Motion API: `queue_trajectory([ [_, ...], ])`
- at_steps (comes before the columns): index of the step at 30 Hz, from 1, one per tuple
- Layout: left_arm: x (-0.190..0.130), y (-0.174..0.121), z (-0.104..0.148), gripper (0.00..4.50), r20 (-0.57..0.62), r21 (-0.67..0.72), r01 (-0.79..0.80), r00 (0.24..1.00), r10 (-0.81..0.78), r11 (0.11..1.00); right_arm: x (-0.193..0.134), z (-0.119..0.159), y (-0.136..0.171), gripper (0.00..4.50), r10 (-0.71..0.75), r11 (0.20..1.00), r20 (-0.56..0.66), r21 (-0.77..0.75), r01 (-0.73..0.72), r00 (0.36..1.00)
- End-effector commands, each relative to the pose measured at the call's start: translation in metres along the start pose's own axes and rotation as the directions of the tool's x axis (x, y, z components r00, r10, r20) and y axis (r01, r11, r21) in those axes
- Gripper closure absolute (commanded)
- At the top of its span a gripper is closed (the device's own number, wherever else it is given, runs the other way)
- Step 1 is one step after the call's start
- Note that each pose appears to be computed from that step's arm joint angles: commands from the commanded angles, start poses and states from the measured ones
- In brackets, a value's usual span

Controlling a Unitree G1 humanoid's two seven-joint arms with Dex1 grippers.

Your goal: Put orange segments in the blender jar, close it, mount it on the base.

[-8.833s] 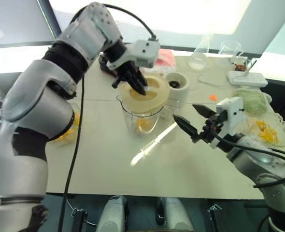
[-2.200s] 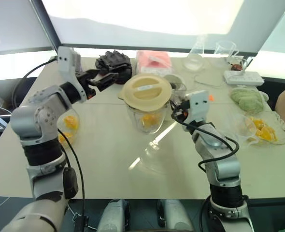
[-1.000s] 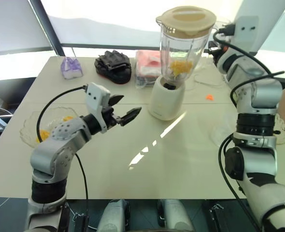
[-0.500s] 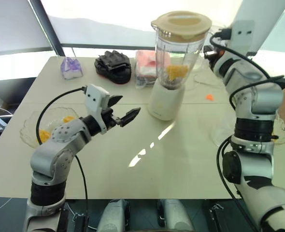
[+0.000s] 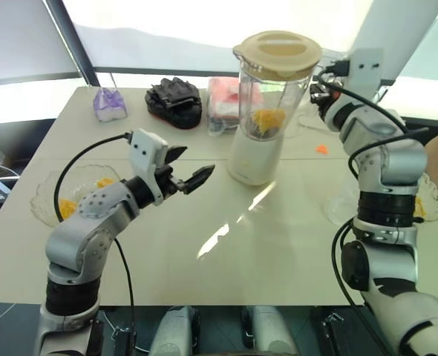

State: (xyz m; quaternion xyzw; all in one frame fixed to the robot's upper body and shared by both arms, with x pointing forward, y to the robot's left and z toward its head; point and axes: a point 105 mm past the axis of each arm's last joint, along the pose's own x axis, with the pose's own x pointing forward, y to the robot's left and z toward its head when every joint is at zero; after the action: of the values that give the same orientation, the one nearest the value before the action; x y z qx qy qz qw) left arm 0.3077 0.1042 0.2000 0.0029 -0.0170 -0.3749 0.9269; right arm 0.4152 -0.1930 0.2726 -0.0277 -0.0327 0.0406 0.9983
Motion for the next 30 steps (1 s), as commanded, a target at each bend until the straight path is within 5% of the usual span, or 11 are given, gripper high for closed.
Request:
queue_trajectory([
  [1, 0.002, -0.004, 0.01, 0.0, 0.036, 0.04, 0.011, 0.999, -0.012, 0.999, 0.0, -0.001, 0.002, 3.54, 0.034, 0.999, -0.004, -0.036, -0.034, 0.999],
  [18, 0.008, -0.002, 0.008, 0.0, 0.041, 0.039, -0.01, 0.999, 0.008, 0.999, 0.012, -0.046, 0.006, 3.54, 0.196, 0.977, -0.122, -0.066, -0.205, 0.973],
  [30, 0.008, 0.002, 0.009, 0.0, 0.053, 0.037, -0.041, 0.998, 0.039, 0.998, 0.025, -0.045, -0.009, 3.54, 0.025, 0.996, -0.204, -0.079, -0.042, 0.979],
])
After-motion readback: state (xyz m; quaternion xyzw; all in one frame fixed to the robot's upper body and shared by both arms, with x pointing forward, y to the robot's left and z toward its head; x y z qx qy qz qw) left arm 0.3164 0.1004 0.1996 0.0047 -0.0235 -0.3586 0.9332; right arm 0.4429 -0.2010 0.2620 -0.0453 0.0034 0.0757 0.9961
